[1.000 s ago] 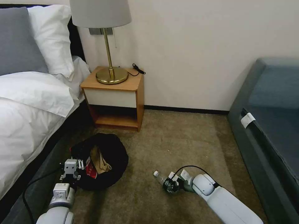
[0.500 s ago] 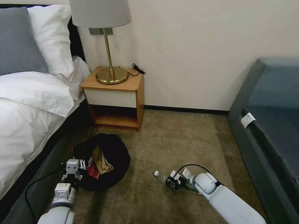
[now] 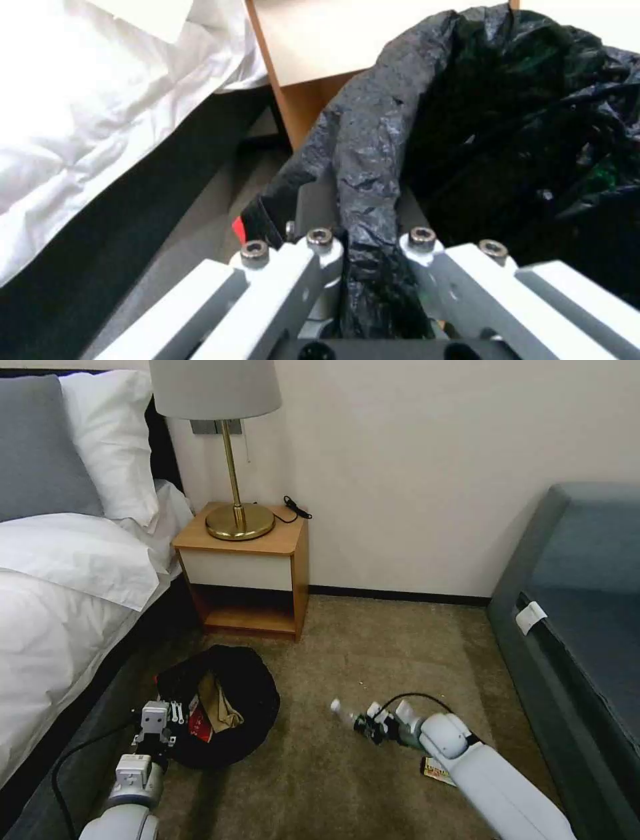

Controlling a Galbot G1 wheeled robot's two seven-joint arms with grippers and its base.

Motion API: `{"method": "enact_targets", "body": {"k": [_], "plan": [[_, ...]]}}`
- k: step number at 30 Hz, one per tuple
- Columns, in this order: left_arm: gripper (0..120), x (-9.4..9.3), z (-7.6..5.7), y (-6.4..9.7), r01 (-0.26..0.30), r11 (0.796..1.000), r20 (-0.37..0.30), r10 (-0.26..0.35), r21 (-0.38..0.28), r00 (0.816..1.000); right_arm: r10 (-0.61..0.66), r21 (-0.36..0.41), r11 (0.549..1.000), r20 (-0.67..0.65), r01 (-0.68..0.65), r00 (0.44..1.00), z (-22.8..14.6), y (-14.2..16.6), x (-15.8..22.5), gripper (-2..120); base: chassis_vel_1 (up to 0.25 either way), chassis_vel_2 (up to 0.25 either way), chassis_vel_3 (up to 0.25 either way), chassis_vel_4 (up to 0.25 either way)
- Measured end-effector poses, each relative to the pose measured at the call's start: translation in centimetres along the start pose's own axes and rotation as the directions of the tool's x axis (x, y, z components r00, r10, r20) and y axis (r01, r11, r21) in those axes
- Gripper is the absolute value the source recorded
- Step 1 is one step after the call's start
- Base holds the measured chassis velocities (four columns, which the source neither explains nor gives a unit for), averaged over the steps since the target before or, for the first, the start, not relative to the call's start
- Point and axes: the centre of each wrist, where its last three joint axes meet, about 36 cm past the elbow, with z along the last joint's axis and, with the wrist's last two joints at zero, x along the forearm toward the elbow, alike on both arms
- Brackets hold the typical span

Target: Pick up the trash bin, then pick up the garbage on the floor and place it into the trash bin.

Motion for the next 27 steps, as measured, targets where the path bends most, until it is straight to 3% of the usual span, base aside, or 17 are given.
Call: {"method": "enact_targets", "body": {"k": [6, 11, 17, 23, 27], "plan": [[3, 0.1, 0.0, 0.1, -0.004, 1.0, 0.005, 0.004, -0.005, 1.0, 0.028, -0.012, 1.0, 0.044, -0.027, 0.999, -1.2, -1.0, 0.8, 19, 0.0, 0.0, 0.0, 0.0], [3, 0.2, -0.1, -0.1, -0.013, 1.0, 0.009, 0.013, -0.006, 1.0, 0.086, -0.055, 0.995, 0.177, -0.078, 0.98, -4.2, -2.7, 3.0, 19, 0.0, 0.0, 0.0, 0.0], [3, 0.1, -0.2, -0.3, -0.026, 1.0, 0.019, 0.026, -0.008, 0.999, 0.116, -0.046, 0.993, 0.32, -0.107, 0.94, -7.4, -2.9, 5.6, 19, 0.0, 0.0, 0.0, 0.0], [3, 0.4, -0.7, -0.2, -0.04, 0.999, 0.027, 0.04, -0.019, 0.999, 0.087, 0.0, 0.995, 0.447, -0.097, 0.89, -10.8, -0.8, 8.4, 19, 0.0, 0.0, 0.0, 0.0], [3, 0.4, -0.5, -0.3, -0.046, 0.999, 0.017, 0.047, -0.02, 0.999, 0.01, 0.056, 0.997, 0.563, -0.05, 0.826, -14.8, 3.5, 10.3, 19, 0.0, 0.0, 0.0, 0.0]]}}
